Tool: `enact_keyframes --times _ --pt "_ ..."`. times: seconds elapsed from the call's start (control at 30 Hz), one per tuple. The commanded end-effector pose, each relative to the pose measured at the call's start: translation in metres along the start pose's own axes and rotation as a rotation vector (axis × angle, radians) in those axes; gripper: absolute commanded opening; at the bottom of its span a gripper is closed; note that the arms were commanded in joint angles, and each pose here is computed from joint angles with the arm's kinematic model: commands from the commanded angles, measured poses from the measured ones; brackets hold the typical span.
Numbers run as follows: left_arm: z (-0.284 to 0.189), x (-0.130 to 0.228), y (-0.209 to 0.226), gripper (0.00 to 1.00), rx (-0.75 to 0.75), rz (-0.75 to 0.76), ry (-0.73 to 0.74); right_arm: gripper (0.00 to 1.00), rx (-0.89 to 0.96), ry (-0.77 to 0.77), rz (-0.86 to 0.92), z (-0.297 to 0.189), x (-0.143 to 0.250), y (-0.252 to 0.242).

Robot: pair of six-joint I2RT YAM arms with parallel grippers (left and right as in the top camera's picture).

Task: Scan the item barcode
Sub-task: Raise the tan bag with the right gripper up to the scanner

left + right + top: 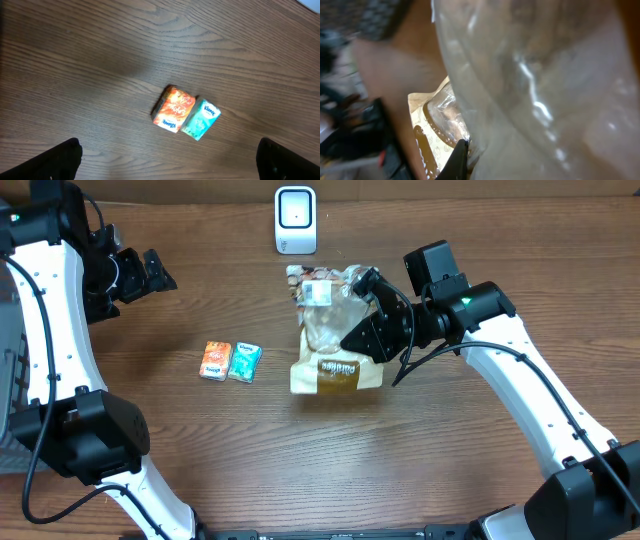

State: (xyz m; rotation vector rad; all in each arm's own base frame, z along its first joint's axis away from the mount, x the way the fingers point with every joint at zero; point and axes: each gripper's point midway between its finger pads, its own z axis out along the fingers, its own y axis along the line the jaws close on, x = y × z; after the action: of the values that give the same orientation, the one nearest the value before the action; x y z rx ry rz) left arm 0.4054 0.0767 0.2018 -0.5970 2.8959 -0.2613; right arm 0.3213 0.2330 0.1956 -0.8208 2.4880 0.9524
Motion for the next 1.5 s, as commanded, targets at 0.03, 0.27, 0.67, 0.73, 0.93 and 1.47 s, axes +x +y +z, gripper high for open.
enact_keyframes --times 0.03,0.27,0.67,0.73,0.93,1.47 --pt "-0.009 -0.003 0.002 1.00 -0.010 -0.004 -0.031 0.04 0.315 -0.123 0.021 -0.034 -0.043 -0.018" --pt "-0.009 -0.003 0.002 0.99 -0.011 -0.004 -0.031 0.04 0.772 -0.440 -0.050 -0.116 -0.127 -0.025" --pt "-0.009 -0.003 0.002 1.00 -0.010 -0.004 -0.031 0.04 1.436 -0.664 -0.391 -0.139 -0.229 -0.052" --pt "-0.009 -0.003 0.002 1.00 -0.011 -0.004 -0.031 0.04 1.616 -0.642 -0.427 -0.125 -0.238 -0.075" --pt "-0.009 -0.003 0.002 1.00 -0.010 -0.004 -0.031 0.04 1.763 -0.515 -0.600 -0.069 -0.243 -0.112" --pt "-0.009 -0.003 0.002 1.00 -0.010 -0.004 -0.031 0.04 1.721 -0.222 -0.742 0.054 -0.197 -0.190"
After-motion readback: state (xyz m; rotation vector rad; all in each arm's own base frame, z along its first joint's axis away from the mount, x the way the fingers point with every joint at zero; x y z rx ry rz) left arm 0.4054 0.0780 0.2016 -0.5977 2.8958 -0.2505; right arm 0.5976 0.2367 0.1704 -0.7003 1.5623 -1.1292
